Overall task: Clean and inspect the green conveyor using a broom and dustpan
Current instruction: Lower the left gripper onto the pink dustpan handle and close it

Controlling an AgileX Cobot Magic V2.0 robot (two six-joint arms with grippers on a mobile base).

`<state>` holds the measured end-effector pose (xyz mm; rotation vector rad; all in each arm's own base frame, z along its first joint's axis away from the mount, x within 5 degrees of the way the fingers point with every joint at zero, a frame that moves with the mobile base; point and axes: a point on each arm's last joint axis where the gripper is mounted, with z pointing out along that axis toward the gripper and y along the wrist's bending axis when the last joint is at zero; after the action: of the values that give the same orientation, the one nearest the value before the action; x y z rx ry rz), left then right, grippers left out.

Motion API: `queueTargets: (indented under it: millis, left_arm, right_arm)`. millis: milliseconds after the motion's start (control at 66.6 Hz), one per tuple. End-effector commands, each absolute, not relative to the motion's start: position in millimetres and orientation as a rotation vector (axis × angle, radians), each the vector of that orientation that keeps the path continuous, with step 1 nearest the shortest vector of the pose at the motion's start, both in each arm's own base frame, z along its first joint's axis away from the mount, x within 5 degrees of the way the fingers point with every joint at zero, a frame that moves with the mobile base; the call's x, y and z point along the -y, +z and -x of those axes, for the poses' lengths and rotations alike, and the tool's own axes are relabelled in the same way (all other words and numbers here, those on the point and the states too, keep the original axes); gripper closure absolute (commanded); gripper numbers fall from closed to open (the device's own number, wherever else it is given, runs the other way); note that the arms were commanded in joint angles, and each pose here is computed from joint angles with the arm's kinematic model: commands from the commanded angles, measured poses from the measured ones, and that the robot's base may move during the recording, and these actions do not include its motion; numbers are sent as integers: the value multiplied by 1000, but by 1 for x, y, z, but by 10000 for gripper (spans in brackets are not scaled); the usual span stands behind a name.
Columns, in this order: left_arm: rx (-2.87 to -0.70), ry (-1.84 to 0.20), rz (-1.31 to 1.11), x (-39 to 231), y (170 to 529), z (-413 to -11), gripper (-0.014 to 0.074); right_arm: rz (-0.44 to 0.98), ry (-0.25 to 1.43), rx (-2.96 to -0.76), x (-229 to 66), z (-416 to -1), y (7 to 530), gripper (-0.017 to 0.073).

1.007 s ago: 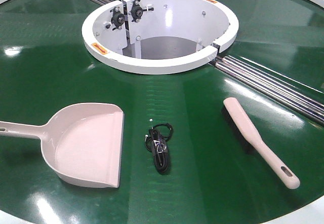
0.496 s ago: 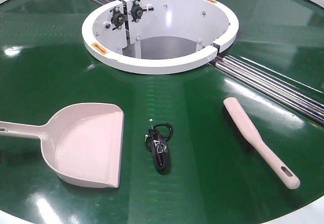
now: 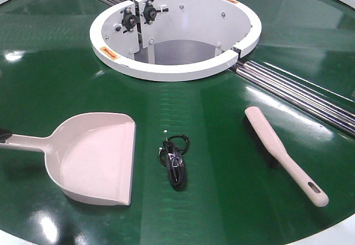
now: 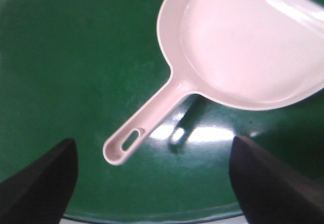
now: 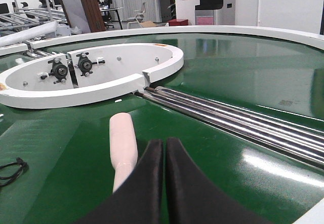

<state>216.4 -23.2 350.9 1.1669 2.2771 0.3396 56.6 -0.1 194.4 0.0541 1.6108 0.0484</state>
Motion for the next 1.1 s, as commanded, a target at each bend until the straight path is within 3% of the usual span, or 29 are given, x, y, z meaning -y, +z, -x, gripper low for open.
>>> queueTargets:
  millis: [0, 376, 1082]
  left_arm:
    - [-2200, 379, -1259, 25, 354, -234, 29]
    - [-2283, 622, -1618, 13, 301, -282, 29]
    - [-2134, 603, -1963, 21, 237, -332, 29]
  right_arm:
    - [-51, 41, -1535, 0, -56, 200, 568]
    - [-51, 41, -1535, 0, -56, 200, 568]
    - [-51, 40, -1535, 0, -56, 200, 568]
